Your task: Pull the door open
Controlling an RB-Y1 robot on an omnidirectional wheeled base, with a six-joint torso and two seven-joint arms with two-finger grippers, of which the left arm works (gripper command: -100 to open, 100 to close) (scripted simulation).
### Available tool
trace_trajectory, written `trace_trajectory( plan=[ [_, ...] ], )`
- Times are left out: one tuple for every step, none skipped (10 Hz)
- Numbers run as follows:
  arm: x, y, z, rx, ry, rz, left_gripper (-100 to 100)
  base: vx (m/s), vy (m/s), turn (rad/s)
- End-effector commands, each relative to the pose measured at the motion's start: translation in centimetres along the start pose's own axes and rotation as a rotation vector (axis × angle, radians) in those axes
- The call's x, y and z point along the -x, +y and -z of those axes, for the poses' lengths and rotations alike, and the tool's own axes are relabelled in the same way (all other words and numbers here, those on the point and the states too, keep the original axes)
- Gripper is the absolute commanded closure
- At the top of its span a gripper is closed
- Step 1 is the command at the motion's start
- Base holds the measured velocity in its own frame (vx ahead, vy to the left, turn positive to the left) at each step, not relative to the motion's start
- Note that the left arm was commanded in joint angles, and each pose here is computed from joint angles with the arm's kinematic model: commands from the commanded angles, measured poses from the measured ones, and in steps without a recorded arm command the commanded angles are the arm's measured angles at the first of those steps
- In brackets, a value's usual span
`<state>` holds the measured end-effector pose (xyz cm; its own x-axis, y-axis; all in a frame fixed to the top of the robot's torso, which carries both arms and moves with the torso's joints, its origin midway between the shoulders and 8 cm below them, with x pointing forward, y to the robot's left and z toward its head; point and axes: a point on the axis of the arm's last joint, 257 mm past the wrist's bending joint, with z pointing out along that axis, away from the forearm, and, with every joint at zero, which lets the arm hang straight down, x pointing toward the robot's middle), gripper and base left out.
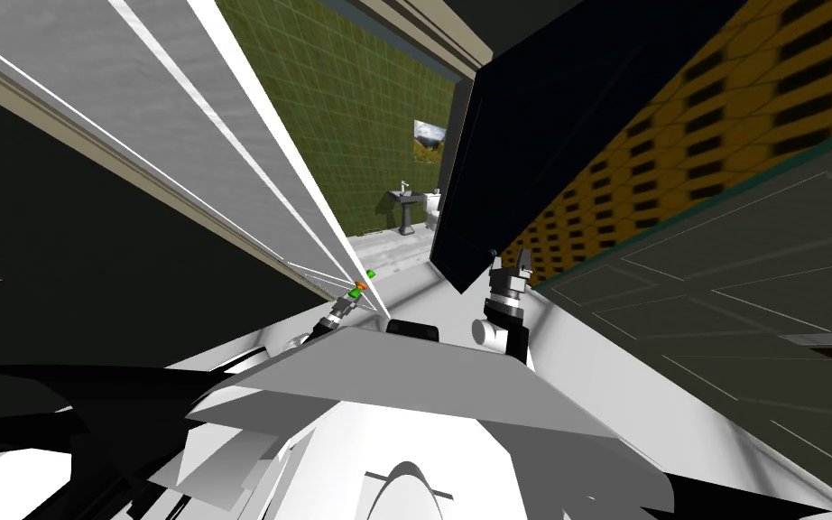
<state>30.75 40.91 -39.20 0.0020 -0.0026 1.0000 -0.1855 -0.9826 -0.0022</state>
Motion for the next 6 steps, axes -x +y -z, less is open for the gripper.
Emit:
trace_trajectory(
  plan=[
    [0.15, 0.25, 0.25, 0.006, -0.002, 0.003, 100, -0.194, 0.095, -0.136],
    [0.13, 0.23, 0.30, 0.008, -0.001, 0.003, 100, -0.189, 0.097, -0.169],
    [0.11, 0.20, 0.34, 0.009, -0.001, 0.003, 100, -0.233, 0.089, -0.195],
    [0.08, 0.17, 0.39, 0.011, 0.000, 0.003, 100, -0.237, 0.089, -0.187],
    [0.06, 0.15, 0.44, 0.012, 0.001, 0.003, 100, -0.198, 0.092, -0.164],
    [0.04, 0.13, 0.48, 0.014, 0.001, 0.003, 100, -0.196, 0.089, -0.144]
  ],
)
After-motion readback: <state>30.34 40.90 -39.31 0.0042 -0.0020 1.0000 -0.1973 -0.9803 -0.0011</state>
